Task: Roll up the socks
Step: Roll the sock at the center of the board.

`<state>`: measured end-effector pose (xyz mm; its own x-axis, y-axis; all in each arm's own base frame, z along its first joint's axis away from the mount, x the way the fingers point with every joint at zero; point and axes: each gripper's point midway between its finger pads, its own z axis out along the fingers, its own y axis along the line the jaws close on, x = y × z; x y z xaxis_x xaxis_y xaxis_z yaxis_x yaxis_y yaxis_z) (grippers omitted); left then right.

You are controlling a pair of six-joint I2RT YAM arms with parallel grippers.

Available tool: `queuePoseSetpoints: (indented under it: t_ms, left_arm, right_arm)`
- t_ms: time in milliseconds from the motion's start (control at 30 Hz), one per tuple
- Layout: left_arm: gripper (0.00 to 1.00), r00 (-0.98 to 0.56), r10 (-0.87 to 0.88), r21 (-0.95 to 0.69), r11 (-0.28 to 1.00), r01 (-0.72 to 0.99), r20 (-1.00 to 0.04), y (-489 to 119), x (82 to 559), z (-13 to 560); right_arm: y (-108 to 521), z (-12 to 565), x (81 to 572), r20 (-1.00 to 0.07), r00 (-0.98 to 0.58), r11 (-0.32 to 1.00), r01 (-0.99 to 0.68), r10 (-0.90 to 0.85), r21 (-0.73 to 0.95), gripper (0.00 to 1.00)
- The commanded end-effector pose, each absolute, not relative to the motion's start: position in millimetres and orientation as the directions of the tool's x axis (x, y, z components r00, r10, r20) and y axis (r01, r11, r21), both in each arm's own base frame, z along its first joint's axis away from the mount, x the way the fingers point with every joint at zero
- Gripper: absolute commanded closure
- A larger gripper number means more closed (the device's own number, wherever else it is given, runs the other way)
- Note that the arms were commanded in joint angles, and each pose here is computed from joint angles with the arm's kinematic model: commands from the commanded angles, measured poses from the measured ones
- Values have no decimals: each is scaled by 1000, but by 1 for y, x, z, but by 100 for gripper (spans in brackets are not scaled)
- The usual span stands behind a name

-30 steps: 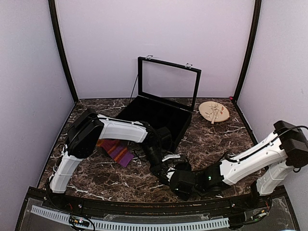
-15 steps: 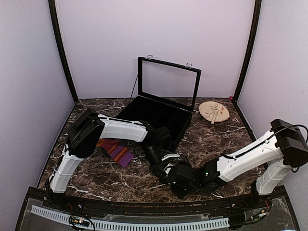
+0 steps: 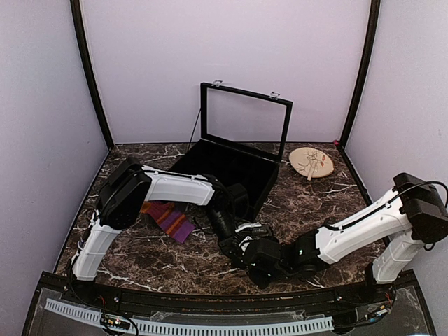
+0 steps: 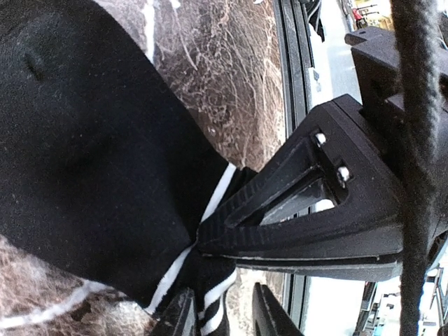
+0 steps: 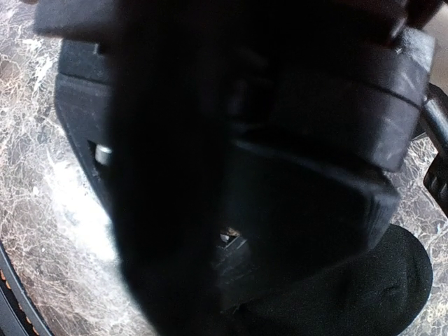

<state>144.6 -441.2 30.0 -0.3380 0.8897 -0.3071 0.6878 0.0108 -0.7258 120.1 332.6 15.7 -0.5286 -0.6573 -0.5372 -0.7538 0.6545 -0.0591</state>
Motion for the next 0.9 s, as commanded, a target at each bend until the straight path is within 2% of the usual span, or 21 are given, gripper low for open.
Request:
queuePoseSetpoints:
  t_ms: [0, 167, 233, 367, 667, 867]
  left_arm:
    - [68, -347, 901, -691, 77, 719, -261, -432, 155, 20]
    - [65, -388, 879, -671, 114, 733, -275, -426, 169, 22]
    - [60, -405, 863, -659, 119, 743, -301, -424, 176, 28]
    - [60, -418, 839, -637, 115, 762, -349, -423, 183, 37]
    - [60, -428, 819, -586, 144, 798, -381, -415, 188, 37]
    - [60, -415, 793, -489, 172, 855, -446, -409, 201, 42]
  right_arm:
    - [300, -12, 112, -419, -572, 658, -748, -705, -88, 99]
    - [302, -10, 110, -427, -573, 654, -754, -700, -62, 99]
    - [303, -10, 108, -430, -573, 651, -757, -698, -49, 99]
    - [306, -7, 106, -438, -573, 647, -762, -693, -26, 99]
    - [306, -6, 102, -437, -599, 652, -757, -671, 37, 99]
    - [313, 7, 101, -466, -625, 653, -747, -626, 125, 99]
